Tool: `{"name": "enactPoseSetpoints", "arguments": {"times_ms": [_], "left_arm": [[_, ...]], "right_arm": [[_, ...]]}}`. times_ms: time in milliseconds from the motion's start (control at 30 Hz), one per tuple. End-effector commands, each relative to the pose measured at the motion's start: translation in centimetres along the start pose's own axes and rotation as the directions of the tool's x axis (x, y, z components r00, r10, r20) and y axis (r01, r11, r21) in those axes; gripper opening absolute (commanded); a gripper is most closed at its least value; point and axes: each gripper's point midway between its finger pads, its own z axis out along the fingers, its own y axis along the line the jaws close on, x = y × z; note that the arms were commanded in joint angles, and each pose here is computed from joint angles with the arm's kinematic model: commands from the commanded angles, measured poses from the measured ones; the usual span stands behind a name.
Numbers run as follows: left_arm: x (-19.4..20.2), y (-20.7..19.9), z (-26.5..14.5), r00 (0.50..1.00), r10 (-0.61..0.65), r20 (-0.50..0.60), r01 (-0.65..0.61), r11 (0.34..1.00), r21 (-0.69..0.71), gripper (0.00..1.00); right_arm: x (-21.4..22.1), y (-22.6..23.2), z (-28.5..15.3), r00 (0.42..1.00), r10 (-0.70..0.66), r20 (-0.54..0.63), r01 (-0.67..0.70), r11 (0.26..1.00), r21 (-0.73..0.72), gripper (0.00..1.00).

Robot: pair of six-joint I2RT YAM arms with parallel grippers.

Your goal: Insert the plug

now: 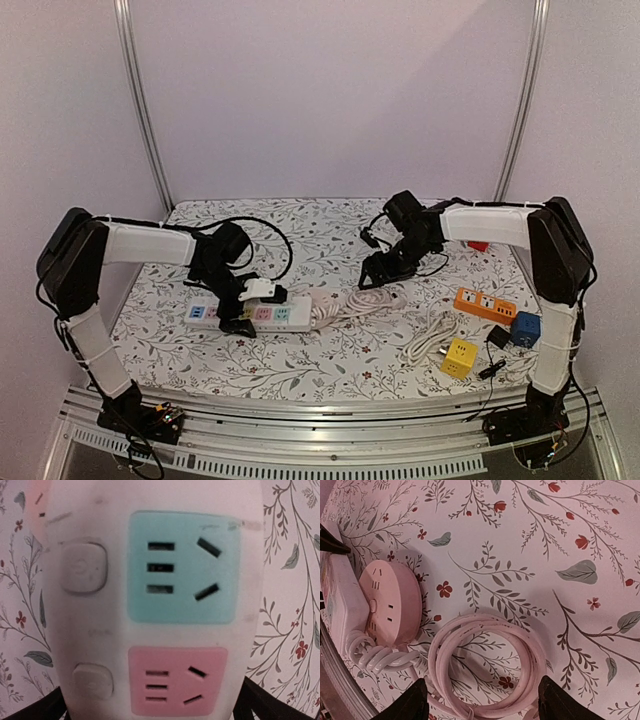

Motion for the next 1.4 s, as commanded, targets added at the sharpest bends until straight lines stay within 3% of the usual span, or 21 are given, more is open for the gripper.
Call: {"name": "enactPoseSetpoints", "arguments": {"times_ms": [0,100,167,333,400,433,467,633,833,1000,1100,1133,1167,1233,1367], "left_arm": [[-0.5,0.5,1.5,0.999,0.029,-0.023,-0.028,0.999,0.018,0.99],[-0.8,0.2,1.7,0.999,0.031,-0.031,-0.03,0.999,0.028,0.98],[-1.0,-0.1,1.4,0.999,0.037,-0.032,-0.036,0.999,0.029,0.9],[-1.9,-0.7,-0.9,1.0,-0.003,-0.018,0.004,1.0,0.029,0.34],[-2.7,-0.2,-2.3,0.999,-0.038,0.0,0.038,0.999,-0.01,0.03],[-3.2,0.4,-3.4,0.998,-0.064,0.013,0.065,0.997,-0.045,0.0],[-3.9,1.0,-4.4,0.996,-0.085,0.031,0.087,0.993,-0.076,0.0],[-5.9,4.6,-9.6,0.976,-0.2,0.091,0.217,0.942,-0.257,0.0],[-2.8,8.8,-9.3,0.95,-0.311,-0.017,0.274,0.859,-0.432,0.0],[-2.0,12.7,-9.2,0.919,-0.391,0.051,0.363,0.788,-0.497,0.0],[-2.9,13.4,-9.6,0.918,-0.382,0.103,0.382,0.788,-0.483,0.0],[-3.4,13.3,-10.0,0.921,-0.372,0.116,0.381,0.793,-0.476,0.0],[-3.9,13.1,-10.6,0.923,-0.362,0.13,0.379,0.797,-0.47,0.0],[-5.2,12.3,-12.2,0.925,-0.335,0.177,0.379,0.809,-0.449,0.0],[-8.3,10.3,-17.7,0.91,-0.292,0.295,0.398,0.817,-0.418,0.0]], "right_arm": [[2.3,-0.2,3.2,0.995,0.053,-0.086,-0.057,0.998,-0.038,0.71],[3.6,-0.4,4.5,0.992,0.04,-0.121,-0.042,0.999,-0.007,0.62],[4.1,-0.8,5.1,0.99,0.035,-0.135,-0.034,0.999,0.013,0.52],[5.2,-1.1,5.1,0.984,0.03,-0.174,-0.027,0.999,0.02,0.23],[5.2,-0.9,4.6,0.984,0.025,-0.175,-0.023,1.0,0.009,0.12],[5.0,-0.6,4.1,0.986,0.022,-0.168,-0.023,1.0,-0.003,0.06],[4.8,-0.5,3.7,0.987,0.022,-0.161,-0.024,1.0,-0.011,0.0],[4.0,2.1,0.8,0.994,-0.001,-0.107,-0.01,0.995,-0.102,0.0],[5.8,10.0,-2.1,0.983,-0.174,-0.052,0.155,0.955,-0.253,0.0],[8.3,12.8,-2.5,0.975,-0.22,-0.046,0.197,0.937,-0.29,0.0],[8.1,11.9,-2.4,0.979,-0.203,-0.032,0.191,0.956,-0.222,0.0],[7.7,11.4,-2.4,0.98,-0.199,-0.023,0.191,0.964,-0.183,0.01],[7.2,10.8,-2.4,0.979,-0.202,-0.005,0.199,0.97,-0.142,0.09],[5.6,10.1,-2.7,0.977,-0.209,0.043,0.211,0.975,-0.07,0.15],[2.5,9.7,-2.7,0.967,-0.23,0.112,0.233,0.972,-0.016,0.25]]}}
